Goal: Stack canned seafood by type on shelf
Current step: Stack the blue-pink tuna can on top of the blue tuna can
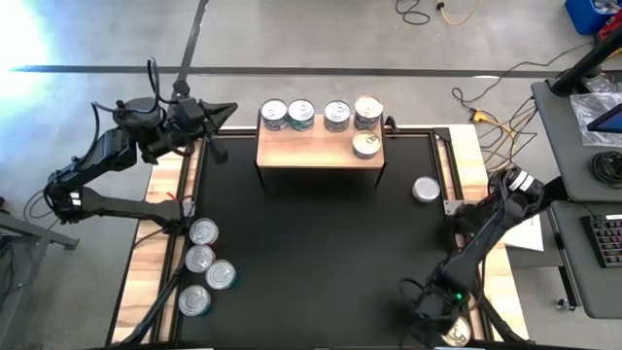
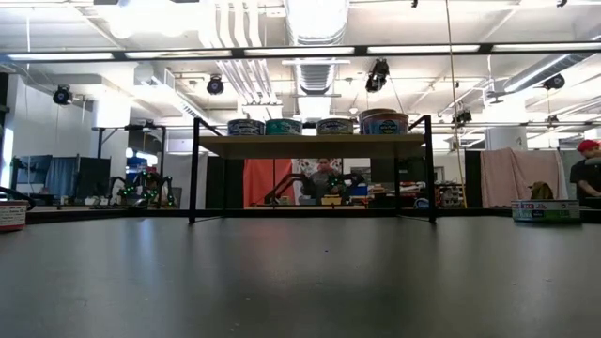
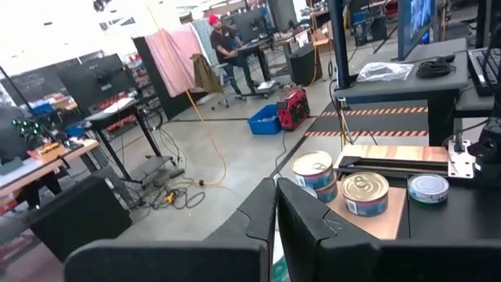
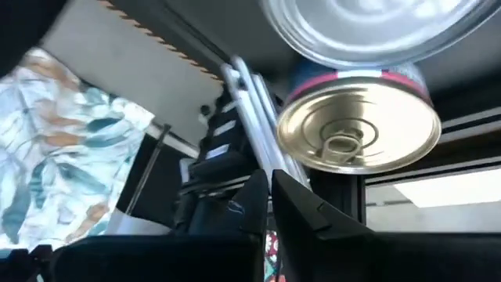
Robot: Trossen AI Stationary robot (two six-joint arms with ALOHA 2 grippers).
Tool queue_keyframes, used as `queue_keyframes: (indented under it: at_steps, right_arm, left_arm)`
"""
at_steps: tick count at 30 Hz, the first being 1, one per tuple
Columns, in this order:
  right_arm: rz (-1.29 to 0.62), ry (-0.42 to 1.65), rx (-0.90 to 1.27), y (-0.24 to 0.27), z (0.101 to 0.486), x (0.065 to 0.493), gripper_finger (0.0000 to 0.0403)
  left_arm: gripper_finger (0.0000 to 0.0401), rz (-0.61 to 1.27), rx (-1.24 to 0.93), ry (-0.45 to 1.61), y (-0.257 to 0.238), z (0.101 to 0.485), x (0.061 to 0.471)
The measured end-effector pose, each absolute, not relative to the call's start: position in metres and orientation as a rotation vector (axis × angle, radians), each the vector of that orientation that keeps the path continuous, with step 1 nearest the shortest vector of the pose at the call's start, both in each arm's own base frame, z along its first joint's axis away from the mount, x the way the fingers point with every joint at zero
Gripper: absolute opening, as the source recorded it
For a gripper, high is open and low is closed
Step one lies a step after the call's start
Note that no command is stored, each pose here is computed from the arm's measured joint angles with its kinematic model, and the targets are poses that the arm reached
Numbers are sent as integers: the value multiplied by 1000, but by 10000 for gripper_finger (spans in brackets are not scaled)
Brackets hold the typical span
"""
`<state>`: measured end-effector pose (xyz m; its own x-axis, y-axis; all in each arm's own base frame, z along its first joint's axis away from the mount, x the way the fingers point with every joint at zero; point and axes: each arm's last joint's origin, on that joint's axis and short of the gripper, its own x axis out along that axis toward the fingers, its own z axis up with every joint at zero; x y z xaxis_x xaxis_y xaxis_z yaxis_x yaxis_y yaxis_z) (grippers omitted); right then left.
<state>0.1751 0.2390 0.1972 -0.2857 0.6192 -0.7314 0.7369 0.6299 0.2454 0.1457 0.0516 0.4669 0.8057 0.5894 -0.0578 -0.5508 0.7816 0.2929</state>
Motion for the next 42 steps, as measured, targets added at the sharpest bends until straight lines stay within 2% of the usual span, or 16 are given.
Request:
queue_keyframes:
  at_steps: [5, 10, 15, 20, 31, 36, 42]
  right_arm:
    - [-338, 2105, 989, 253, 165, 154, 13]
    - [-366, 2213, 944, 259, 149, 151, 13]
    - [-337, 2180, 943, 252, 143, 167, 13]
    - [-354, 1929, 978, 230, 156, 207, 13]
    - [-412, 1285, 791, 153, 200, 304, 13]
    - [-342, 1047, 728, 123, 222, 339, 13]
    - [-193, 982, 553, 115, 256, 355, 13]
  left_arm:
    - [0, 617, 296, 152, 51, 468, 144]
    - [0, 617, 316, 157, 51, 468, 143]
    - [0, 617, 323, 164, 51, 467, 144]
    - [0, 612, 324, 190, 52, 465, 145]
    - [0, 585, 327, 279, 51, 456, 144]
    - [0, 445, 256, 319, 46, 449, 141]
    - [0, 223, 130, 362, 38, 441, 138]
